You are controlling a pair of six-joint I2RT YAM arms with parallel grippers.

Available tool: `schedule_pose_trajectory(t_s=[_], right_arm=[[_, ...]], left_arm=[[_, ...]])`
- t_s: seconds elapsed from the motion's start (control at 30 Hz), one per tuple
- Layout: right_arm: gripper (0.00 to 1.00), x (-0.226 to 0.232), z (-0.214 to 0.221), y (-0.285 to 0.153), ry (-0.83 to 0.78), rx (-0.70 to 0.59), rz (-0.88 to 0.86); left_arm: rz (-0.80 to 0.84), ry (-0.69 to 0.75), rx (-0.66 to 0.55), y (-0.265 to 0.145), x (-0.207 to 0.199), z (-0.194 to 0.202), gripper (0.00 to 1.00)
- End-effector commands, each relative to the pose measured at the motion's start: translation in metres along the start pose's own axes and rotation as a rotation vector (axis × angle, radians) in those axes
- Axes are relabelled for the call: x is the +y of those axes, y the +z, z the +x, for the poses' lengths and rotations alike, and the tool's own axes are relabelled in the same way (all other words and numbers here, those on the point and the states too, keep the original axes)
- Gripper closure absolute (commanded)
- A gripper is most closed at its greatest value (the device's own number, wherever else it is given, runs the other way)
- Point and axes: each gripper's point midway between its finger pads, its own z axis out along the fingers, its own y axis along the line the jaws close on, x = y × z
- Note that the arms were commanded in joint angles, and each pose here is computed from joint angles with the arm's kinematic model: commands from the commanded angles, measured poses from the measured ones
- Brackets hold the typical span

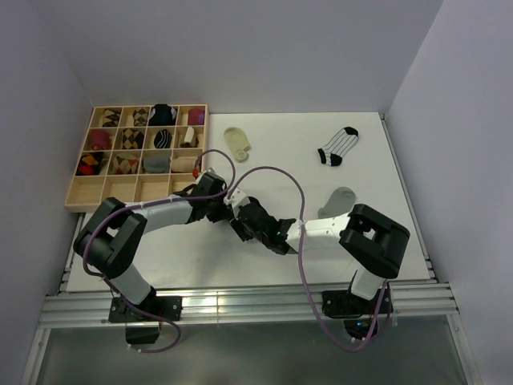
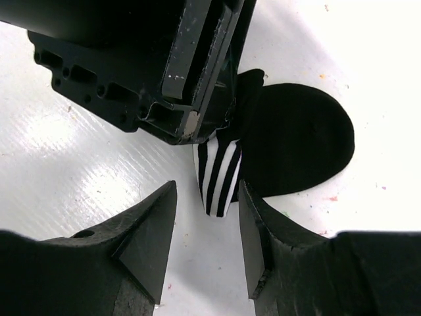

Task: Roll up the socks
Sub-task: Roll the sock at the center of the board.

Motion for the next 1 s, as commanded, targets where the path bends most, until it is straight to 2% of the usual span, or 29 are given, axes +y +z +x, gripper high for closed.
schedule_pose_trajectory(t_s=[0.0, 0.43, 0.5, 0.53, 0.67, 0.8, 0.97], right_arm=[[0.5, 0.002, -0.023, 0.008, -0.003, -0.069, 0.019], [0.51, 0.0, 0.026, 0.032, 0.007, 0.055, 0.045], [0.61, -0.001, 0.03, 0.033, 0.008, 0.071, 0.048], [0.7, -0.001, 0.031, 0.033, 0.017, 0.075, 0.043], [0.89, -0.002, 0.034, 0.03, 0.065, 0.094, 0.005], [0.99, -0.002, 0.031, 0.026, 0.169, 0.126, -0.098], [1.0, -0.001, 0.027, 0.022, 0.38, 0.189, -0.288]], left_arm=[[-0.1, 0.048, 0.07, 0.002, 0.027, 0.021, 0.65], [-0.08, 0.051, 0.071, 0.0, 0.024, 0.02, 0.65], [-0.076, 0.051, 0.068, 0.0, 0.022, 0.019, 0.64], [-0.077, 0.052, 0.071, 0.0, 0.023, 0.02, 0.64], [-0.069, 0.052, 0.063, -0.002, 0.02, 0.018, 0.64], [-0.048, 0.037, 0.04, -0.006, 0.016, 0.014, 0.6], [0.008, -0.013, -0.042, -0.025, 0.003, -0.003, 0.48]])
